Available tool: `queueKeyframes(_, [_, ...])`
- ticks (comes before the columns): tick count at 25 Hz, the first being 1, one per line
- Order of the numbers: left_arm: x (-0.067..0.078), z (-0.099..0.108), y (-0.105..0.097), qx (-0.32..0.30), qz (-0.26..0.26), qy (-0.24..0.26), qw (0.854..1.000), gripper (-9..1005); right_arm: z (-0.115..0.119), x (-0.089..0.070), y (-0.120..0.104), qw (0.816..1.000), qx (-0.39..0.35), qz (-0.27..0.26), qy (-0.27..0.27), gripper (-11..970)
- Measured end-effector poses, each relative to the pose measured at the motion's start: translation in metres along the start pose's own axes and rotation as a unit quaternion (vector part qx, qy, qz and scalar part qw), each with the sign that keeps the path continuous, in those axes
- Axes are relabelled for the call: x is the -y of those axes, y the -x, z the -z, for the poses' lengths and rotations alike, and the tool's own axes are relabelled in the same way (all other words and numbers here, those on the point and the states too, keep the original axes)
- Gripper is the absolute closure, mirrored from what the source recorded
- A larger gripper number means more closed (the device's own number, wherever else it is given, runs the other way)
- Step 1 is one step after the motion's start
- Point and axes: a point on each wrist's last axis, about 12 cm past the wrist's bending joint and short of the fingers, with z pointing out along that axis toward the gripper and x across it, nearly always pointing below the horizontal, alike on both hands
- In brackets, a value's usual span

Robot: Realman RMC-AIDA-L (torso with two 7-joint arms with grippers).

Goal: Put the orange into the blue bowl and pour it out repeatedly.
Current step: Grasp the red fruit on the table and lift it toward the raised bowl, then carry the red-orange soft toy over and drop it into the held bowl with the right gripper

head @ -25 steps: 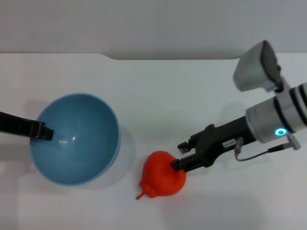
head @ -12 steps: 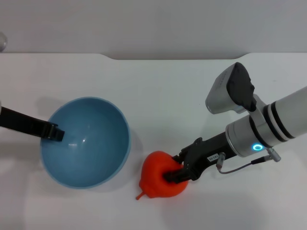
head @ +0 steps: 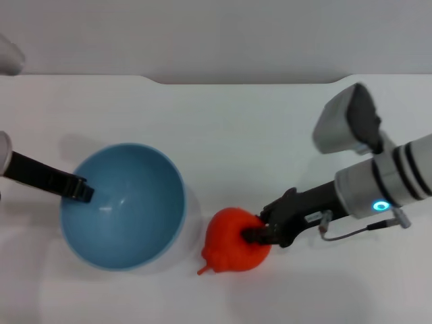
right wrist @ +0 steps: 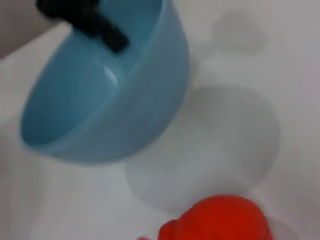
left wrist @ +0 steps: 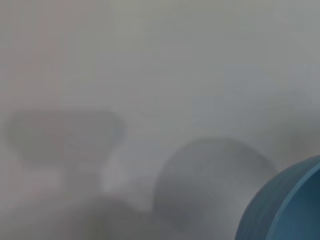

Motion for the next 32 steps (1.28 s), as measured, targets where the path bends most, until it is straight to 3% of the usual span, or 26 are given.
queueKeyframes(7, [0.015,-0.020,0.013,-0.035,-0.030,-0.013,0.999,997,0.059,0.001,-0.016,0.996,0.080,-0.024,-0.017,755])
queueKeyframes(13, [0.044,-0.039,0.035,-0.056,-0.079,-0.016,0.995,996,0.123,-0.006,-0.025,0.987,0.144,-0.008,-0.074,855])
queueKeyframes(17, [0.066,-0.048,0.048,-0.058,-0.104,-0.014,0.993,996,0.148,-0.020,-0.015,0.977,0.206,0.016,-0.051,892])
queueKeyframes(20, [0.082,-0.058,0.058,-0.060,-0.117,-0.010,0.991,996,0.151,-0.029,-0.004,0.970,0.239,0.047,-0.019,905])
queueKeyframes(24, [0.095,-0.067,0.069,-0.064,-0.122,-0.030,0.990,996,0.132,-0.036,0.010,0.971,0.223,0.086,0.021,913])
queueKeyframes(29, [0.102,-0.069,0.073,-0.063,-0.123,-0.047,0.989,996,0.101,-0.031,0.020,0.978,0.178,0.081,0.067,923])
queueKeyframes(32, [0.102,-0.068,0.073,-0.066,-0.124,-0.047,0.989,997,0.088,-0.028,0.019,0.987,0.125,0.082,0.062,922])
